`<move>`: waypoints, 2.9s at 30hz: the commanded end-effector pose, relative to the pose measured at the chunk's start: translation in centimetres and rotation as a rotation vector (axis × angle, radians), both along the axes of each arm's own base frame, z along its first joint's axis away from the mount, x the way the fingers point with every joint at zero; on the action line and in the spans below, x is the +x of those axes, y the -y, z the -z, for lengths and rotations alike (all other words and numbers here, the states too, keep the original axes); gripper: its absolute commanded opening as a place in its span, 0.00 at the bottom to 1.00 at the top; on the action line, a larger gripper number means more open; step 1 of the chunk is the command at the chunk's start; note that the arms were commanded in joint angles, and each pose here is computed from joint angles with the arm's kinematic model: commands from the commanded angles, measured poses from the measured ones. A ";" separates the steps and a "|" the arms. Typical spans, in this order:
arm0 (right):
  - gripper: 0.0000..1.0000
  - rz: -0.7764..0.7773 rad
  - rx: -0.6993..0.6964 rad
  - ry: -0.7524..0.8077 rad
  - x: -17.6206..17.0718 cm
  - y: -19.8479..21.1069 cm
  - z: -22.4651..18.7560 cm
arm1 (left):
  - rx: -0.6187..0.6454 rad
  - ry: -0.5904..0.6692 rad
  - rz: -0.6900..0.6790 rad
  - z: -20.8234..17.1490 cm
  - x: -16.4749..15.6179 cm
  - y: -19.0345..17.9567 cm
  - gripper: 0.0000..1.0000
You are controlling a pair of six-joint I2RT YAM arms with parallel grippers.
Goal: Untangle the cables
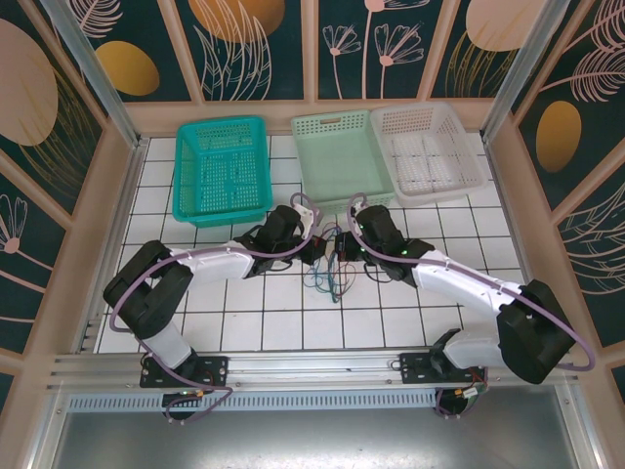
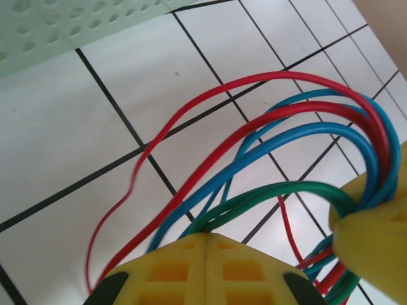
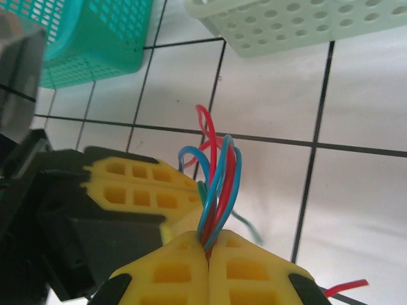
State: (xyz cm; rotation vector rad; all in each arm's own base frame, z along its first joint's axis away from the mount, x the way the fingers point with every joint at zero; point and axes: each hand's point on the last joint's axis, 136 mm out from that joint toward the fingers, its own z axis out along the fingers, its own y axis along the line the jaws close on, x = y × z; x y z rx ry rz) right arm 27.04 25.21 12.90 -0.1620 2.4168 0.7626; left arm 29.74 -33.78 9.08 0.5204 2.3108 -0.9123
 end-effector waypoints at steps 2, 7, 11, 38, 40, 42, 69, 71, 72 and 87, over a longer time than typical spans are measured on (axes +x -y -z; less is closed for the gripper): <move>0.00 -0.017 -0.155 -0.057 -0.9 2.6 1.3 | 0.078 0.095 -0.105 -1.8 1.9 -1.9 0.00; 0.00 -0.012 -0.257 -0.084 -1.0 3.9 2.0 | 0.105 0.169 -0.176 -3.6 2.7 -3.4 0.00; 0.00 -0.010 -0.126 -0.037 -0.5 2.4 0.2 | 0.027 0.172 -0.091 -4.9 1.6 -2.0 0.00; 0.00 -0.372 -0.095 0.172 -4.0 0.6 -2.5 | -0.209 0.093 0.206 -6.2 0.1 1.9 0.57; 0.00 -0.379 -0.090 0.170 -4.1 0.5 -2.4 | -0.206 0.100 0.220 -6.2 0.0 2.0 0.57; 0.00 -0.379 -0.089 0.163 -4.1 0.6 -2.2 | -0.203 0.115 0.225 -6.4 0.0 2.0 0.57; 0.00 -0.163 -0.207 0.240 -1.3 3.5 -2.3 | -0.846 -0.459 -0.145 -11.7 0.2 -0.2 0.68; 0.00 -0.154 -0.222 0.248 -1.1 3.6 -2.2 | -0.872 -0.498 -0.132 -12.1 0.2 0.3 0.68; 0.00 -0.148 -0.229 0.252 -1.0 3.6 -2.3 | -0.878 -0.516 -0.130 -12.1 0.2 0.5 0.68; 0.00 -0.122 -0.270 0.330 0.5 2.3 -3.1 | -0.904 -0.721 -0.101 -10.7 -0.2 3.5 0.66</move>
